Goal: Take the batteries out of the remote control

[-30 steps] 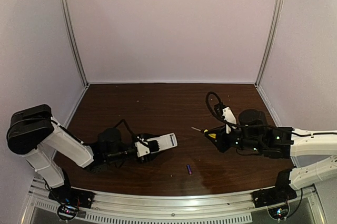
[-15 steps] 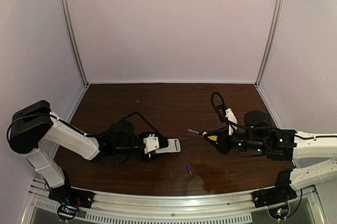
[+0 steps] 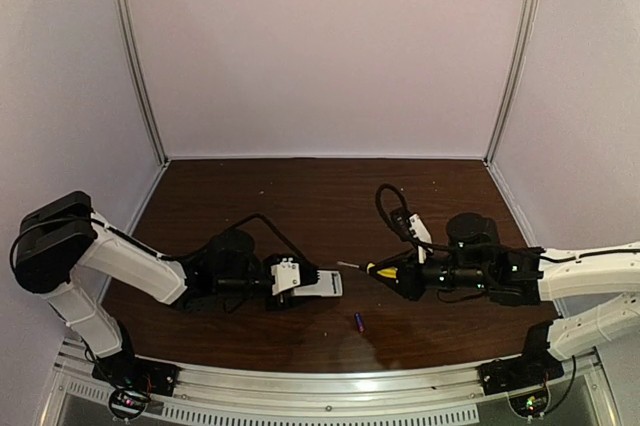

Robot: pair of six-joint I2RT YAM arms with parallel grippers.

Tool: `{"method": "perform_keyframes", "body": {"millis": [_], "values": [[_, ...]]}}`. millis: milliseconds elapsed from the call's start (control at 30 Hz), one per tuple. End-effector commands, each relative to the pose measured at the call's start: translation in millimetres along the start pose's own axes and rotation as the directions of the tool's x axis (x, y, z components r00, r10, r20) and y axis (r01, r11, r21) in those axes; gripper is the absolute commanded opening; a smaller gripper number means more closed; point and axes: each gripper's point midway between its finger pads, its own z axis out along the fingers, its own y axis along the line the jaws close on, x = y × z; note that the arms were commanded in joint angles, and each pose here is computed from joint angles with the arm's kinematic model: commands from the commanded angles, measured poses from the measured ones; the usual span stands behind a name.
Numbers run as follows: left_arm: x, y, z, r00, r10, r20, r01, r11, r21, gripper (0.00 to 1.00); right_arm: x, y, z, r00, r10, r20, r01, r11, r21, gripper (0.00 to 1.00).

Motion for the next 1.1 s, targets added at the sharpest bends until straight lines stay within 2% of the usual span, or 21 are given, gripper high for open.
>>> {"method": "perform_keyframes", "body": {"millis": [0,200,400,633,833,1067], "values": [[-18.6,3.1,-9.8,0.997,0.021,0.079,-0.021,1.0,-0.003,0.0,-1.8,2.4,7.4,0.999,0.034,-0.008,-0.034,0.999,-0.021,0.0],[-24.1,-4.3,-13.9,0.993,0.037,0.115,-0.04,0.999,0.03,0.0,8.1,-6.9,13.7,0.994,0.076,-0.083,-0.076,0.997,0.012,0.0],[-25.7,-8.7,-14.1,0.991,0.037,0.128,-0.044,0.998,0.053,0.0,23.8,-8.8,20.9,0.974,0.125,-0.189,-0.133,0.991,-0.029,0.0],[-22.7,-10.8,-1.1,0.994,0.012,0.113,-0.022,0.996,0.09,0.0,28.4,-18.7,25.8,0.964,0.145,-0.223,-0.146,0.989,0.012,0.0],[-23.3,-10.3,-4.6,0.993,0.011,0.121,-0.021,0.997,0.079,0.0,33.7,-8.0,28.0,0.949,0.157,-0.275,-0.175,0.984,-0.042,0.0],[-15.0,-11.6,0.3,0.996,0.006,0.089,-0.014,0.996,0.084,0.0,48.3,-28.4,28.2,0.933,0.205,-0.296,-0.202,0.978,0.04,0.0]]}}
